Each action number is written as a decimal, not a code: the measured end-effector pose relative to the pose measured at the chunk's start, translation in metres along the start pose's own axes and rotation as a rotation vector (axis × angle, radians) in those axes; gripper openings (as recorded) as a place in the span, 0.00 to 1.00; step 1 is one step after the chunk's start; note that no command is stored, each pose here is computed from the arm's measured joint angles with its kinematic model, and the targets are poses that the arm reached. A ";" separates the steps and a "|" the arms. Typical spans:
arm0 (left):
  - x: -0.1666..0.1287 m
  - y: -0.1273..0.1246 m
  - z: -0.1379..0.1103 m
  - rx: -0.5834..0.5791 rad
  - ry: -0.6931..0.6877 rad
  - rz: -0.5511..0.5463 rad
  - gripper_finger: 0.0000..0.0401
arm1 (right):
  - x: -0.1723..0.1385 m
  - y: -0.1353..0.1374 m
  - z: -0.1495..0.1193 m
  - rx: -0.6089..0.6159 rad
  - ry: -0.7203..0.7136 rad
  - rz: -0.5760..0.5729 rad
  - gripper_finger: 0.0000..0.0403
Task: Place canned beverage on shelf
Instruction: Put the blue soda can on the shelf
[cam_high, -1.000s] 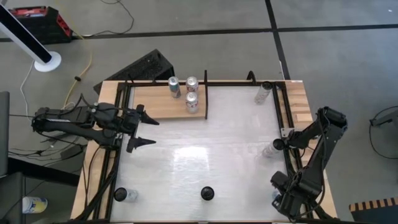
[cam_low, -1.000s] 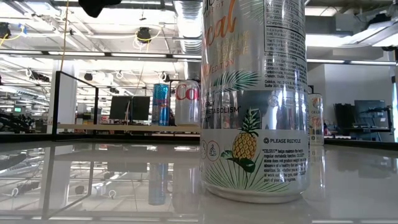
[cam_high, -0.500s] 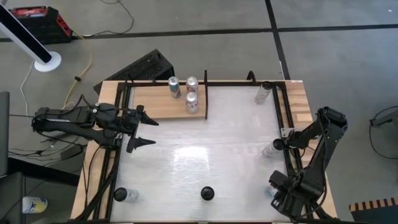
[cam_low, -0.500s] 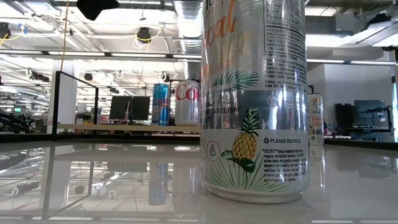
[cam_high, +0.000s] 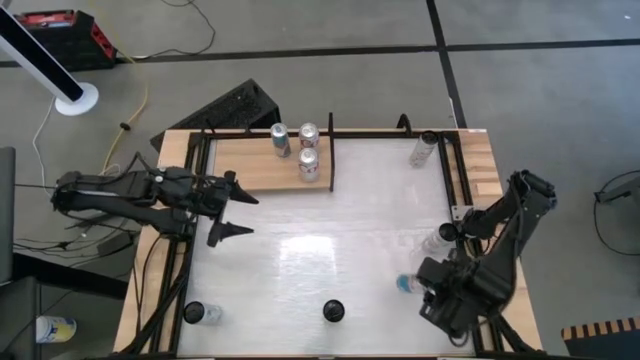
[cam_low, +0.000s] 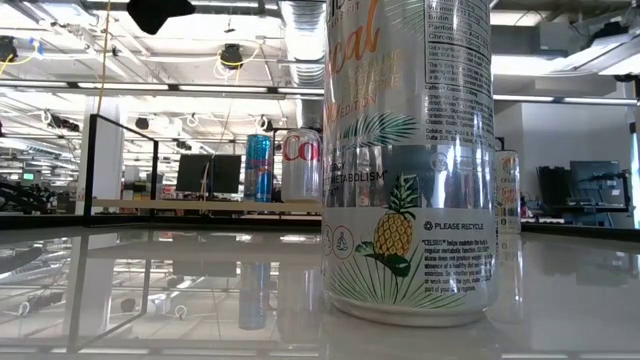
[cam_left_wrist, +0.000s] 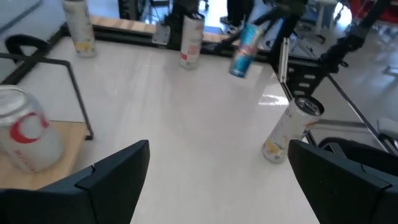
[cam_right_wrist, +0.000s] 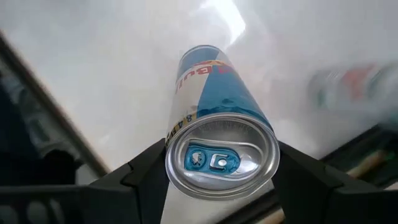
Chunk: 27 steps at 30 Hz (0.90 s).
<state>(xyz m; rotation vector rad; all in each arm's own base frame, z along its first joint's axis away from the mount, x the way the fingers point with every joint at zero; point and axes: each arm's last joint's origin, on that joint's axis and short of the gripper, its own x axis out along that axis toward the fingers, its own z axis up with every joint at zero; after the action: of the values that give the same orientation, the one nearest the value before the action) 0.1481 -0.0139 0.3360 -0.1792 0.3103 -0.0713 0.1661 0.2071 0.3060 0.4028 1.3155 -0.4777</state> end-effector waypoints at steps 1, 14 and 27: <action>0.004 0.000 0.000 0.005 0.011 -0.009 0.91 | -0.001 -0.001 0.006 -0.012 -0.016 -0.001 0.65; 0.062 -0.004 0.010 0.160 -0.070 -0.100 0.91 | -0.015 -0.013 0.088 -0.157 -0.123 0.031 0.65; 0.136 -0.003 -0.007 0.246 -0.068 -0.212 0.91 | -0.028 -0.003 0.157 -0.388 -0.494 0.251 0.65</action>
<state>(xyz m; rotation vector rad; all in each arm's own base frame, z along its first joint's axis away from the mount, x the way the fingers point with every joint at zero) 0.2749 -0.0316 0.2900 0.0305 0.2119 -0.3107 0.2879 0.1234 0.3663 0.1087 0.8349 -0.0906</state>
